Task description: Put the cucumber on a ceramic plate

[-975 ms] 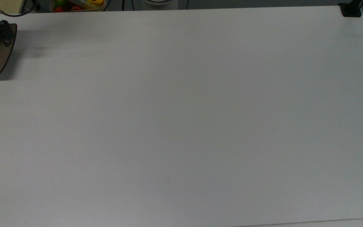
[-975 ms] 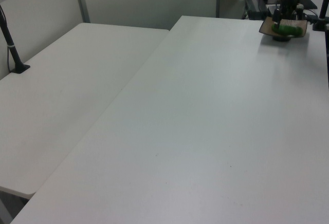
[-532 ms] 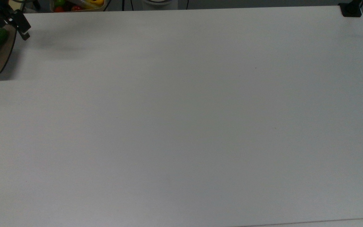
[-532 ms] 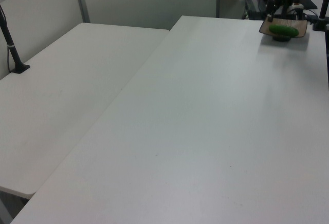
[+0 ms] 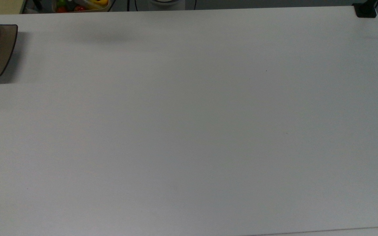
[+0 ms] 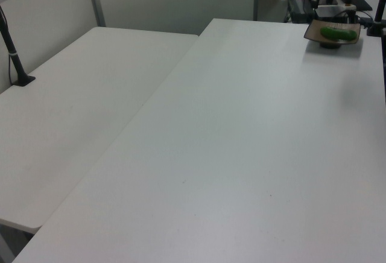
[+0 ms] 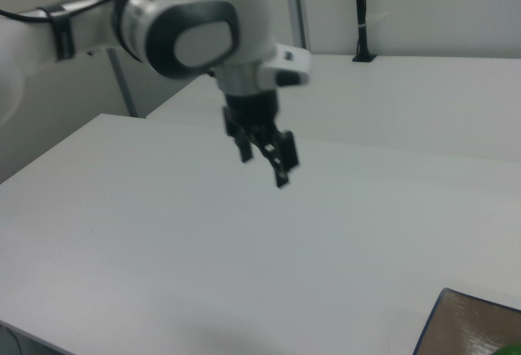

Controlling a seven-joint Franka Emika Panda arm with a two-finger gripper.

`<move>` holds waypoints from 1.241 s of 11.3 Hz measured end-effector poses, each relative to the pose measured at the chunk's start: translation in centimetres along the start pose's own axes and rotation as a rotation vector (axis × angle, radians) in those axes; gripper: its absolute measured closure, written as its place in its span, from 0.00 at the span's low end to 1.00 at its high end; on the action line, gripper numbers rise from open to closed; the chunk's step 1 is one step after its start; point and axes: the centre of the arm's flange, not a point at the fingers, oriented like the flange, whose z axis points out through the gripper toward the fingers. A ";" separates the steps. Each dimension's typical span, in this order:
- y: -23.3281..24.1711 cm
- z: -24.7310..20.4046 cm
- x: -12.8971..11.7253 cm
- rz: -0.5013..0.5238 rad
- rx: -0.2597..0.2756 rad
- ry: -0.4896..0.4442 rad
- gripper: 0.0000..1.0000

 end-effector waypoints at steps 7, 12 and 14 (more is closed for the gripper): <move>-15.5 0.6 -1.8 -0.229 0.001 -0.017 0.00; -20.2 2.8 -2.4 -0.280 -0.005 -0.049 0.00; -20.1 2.7 -2.3 -0.281 -0.012 -0.047 0.00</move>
